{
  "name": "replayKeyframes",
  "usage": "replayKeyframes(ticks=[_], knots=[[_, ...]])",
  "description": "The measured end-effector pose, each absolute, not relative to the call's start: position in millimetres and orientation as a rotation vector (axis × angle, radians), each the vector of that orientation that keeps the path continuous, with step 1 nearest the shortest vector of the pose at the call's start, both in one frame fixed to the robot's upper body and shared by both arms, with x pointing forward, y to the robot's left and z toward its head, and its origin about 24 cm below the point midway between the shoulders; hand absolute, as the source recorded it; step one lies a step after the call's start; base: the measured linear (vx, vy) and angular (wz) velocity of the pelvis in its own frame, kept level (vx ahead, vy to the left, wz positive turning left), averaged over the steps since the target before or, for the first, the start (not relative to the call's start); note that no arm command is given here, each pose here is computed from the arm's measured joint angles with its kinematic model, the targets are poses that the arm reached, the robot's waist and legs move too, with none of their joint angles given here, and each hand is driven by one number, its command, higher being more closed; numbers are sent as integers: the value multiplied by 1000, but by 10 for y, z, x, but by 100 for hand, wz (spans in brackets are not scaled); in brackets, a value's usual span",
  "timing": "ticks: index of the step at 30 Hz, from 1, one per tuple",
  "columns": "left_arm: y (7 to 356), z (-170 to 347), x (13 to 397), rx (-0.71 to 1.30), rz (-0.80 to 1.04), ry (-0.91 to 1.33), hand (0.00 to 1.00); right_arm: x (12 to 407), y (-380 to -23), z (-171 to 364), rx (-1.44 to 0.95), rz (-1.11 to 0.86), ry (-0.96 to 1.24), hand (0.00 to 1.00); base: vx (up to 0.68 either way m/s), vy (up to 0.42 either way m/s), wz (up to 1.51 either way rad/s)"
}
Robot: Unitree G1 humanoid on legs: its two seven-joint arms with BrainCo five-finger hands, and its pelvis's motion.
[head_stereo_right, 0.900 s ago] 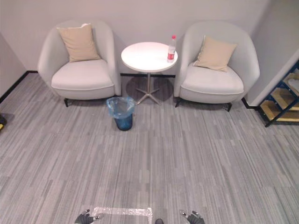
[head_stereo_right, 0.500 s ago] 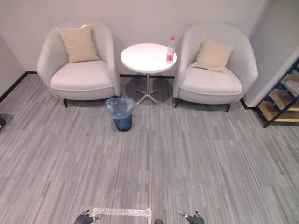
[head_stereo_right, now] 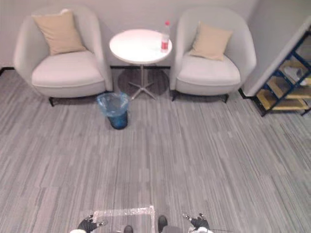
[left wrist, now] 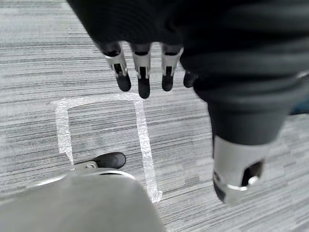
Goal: Gather rubbish on tea table into small bin, then transfer packed bag to large trash can.
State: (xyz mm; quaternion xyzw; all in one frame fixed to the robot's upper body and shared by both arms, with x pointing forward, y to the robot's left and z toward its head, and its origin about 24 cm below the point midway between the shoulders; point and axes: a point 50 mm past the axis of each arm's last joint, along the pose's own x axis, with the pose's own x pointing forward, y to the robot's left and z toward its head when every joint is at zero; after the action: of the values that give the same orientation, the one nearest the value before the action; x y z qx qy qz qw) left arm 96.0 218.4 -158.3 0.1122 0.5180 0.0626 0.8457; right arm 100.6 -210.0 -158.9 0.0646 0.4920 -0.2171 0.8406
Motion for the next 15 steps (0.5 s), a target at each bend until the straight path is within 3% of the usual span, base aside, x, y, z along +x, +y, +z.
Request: replayKeyframes(ticks=[9,15], knots=[[2150,-1557,1090,220,135,1060,0,1069,-2125,-1553,139,-467,1000,0,71,-88,-4],[1930,-1474,1334,60,203,943,0,1122,-2124,-1513,160,-495,957,0,205,-123,-28]])
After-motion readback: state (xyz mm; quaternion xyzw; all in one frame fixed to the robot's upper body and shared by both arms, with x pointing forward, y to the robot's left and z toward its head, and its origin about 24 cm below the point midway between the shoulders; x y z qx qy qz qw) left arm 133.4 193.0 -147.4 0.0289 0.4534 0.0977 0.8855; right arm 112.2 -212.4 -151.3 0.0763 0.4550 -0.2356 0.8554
